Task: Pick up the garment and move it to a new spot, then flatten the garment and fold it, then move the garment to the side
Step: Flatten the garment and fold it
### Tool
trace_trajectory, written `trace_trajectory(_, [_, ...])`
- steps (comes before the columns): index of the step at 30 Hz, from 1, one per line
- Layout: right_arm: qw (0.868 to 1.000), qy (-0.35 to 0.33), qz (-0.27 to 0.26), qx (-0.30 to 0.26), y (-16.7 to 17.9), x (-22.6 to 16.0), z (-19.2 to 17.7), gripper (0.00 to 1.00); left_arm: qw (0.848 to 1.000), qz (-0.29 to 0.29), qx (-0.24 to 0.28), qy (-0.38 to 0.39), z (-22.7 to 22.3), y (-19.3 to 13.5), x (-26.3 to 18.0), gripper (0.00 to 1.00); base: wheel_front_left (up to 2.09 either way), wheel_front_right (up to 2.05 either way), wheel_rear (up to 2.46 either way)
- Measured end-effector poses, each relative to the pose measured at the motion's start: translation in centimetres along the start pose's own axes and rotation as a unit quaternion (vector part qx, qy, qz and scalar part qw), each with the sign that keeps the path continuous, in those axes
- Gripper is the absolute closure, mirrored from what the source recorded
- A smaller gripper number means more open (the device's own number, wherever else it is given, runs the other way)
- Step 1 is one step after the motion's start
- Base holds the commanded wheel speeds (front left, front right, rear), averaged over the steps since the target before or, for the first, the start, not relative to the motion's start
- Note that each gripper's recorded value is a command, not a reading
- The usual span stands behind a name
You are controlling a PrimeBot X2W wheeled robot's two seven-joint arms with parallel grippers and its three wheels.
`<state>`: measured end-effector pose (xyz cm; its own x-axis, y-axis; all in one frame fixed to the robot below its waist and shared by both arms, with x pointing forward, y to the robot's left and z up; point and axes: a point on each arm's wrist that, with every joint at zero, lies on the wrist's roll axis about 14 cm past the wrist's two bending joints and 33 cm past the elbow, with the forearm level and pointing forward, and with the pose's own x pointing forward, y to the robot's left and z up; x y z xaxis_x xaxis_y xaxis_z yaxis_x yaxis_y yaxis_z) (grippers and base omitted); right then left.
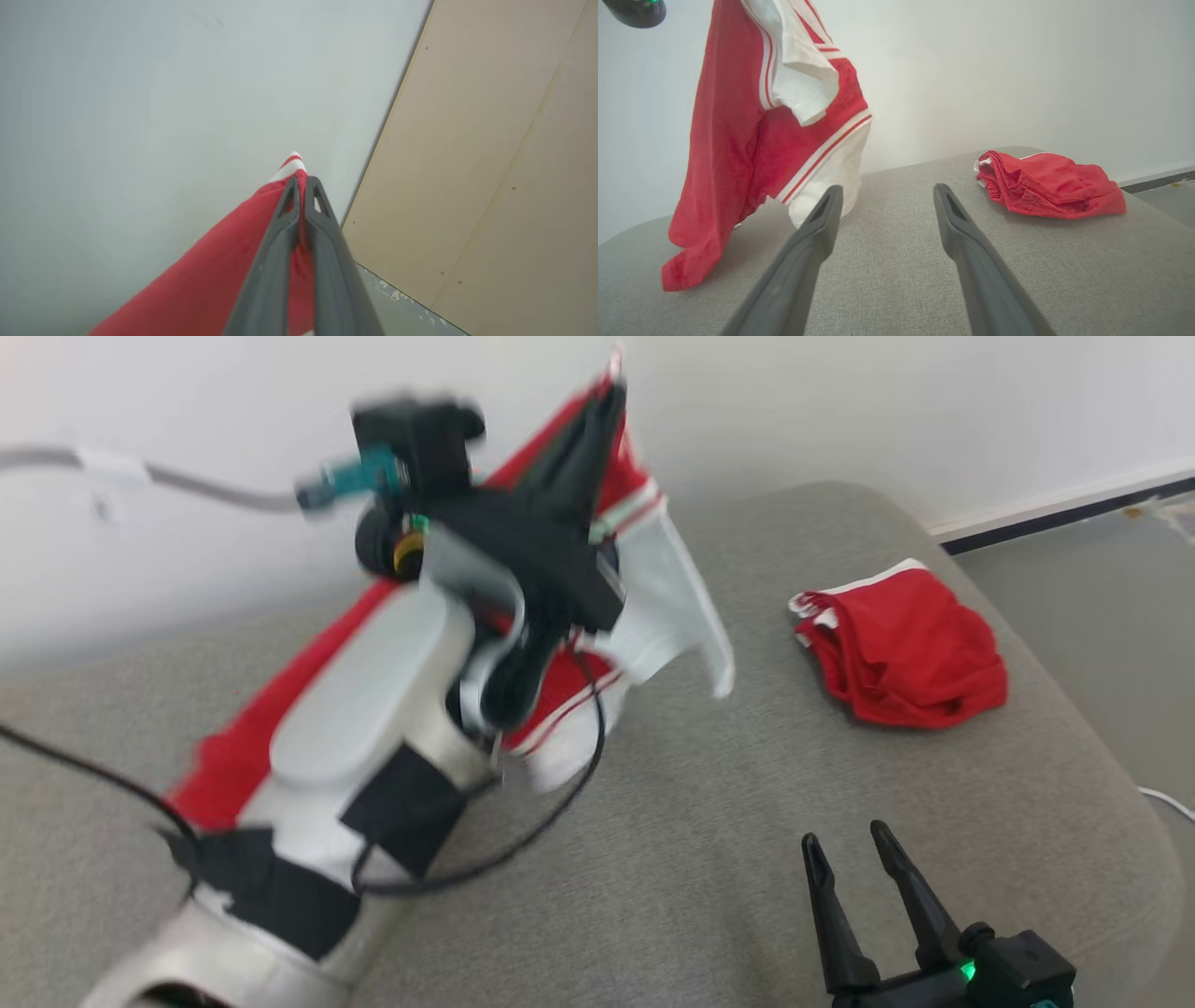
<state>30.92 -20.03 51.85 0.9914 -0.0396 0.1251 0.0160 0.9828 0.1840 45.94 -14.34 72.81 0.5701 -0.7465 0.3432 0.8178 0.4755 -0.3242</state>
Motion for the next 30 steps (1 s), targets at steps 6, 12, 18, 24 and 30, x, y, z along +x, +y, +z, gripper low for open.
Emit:
trace_trajectory(6, [1.000,-0.018,-0.023,0.003,-1.1,-1.4,1.0,0.00,0.997,-0.042,-0.020,-0.056,7.1,-5.6,2.8,1.00,0.00,0.00,0.00])
trace_trajectory(12, [0.999,-0.023,-0.028,0.005,-1.4,-1.5,1.3,0.00,0.994,0.053,-0.063,-0.073,7.2,0.2,1.4,1.00,0.00,0.00,0.00])
trace_trajectory(18, [1.000,-0.017,-0.019,0.006,-0.9,-0.8,0.8,0.00,0.969,0.215,-0.118,-0.020,-0.8,11.4,-6.2,1.00,0.00,0.00,0.00])
trace_trajectory(24, [1.000,-0.005,-0.003,0.005,-0.1,0.2,0.2,0.00,0.913,0.382,-0.144,0.004,-7.1,20.9,-18.9,1.00,0.00,0.00,0.00])
trace_trajectory(30, [1.000,0.011,0.017,0.004,0.8,1.4,-0.9,0.00,0.873,0.470,-0.129,0.003,-8.1,25.4,-27.3,1.00,0.00,0.00,0.00])
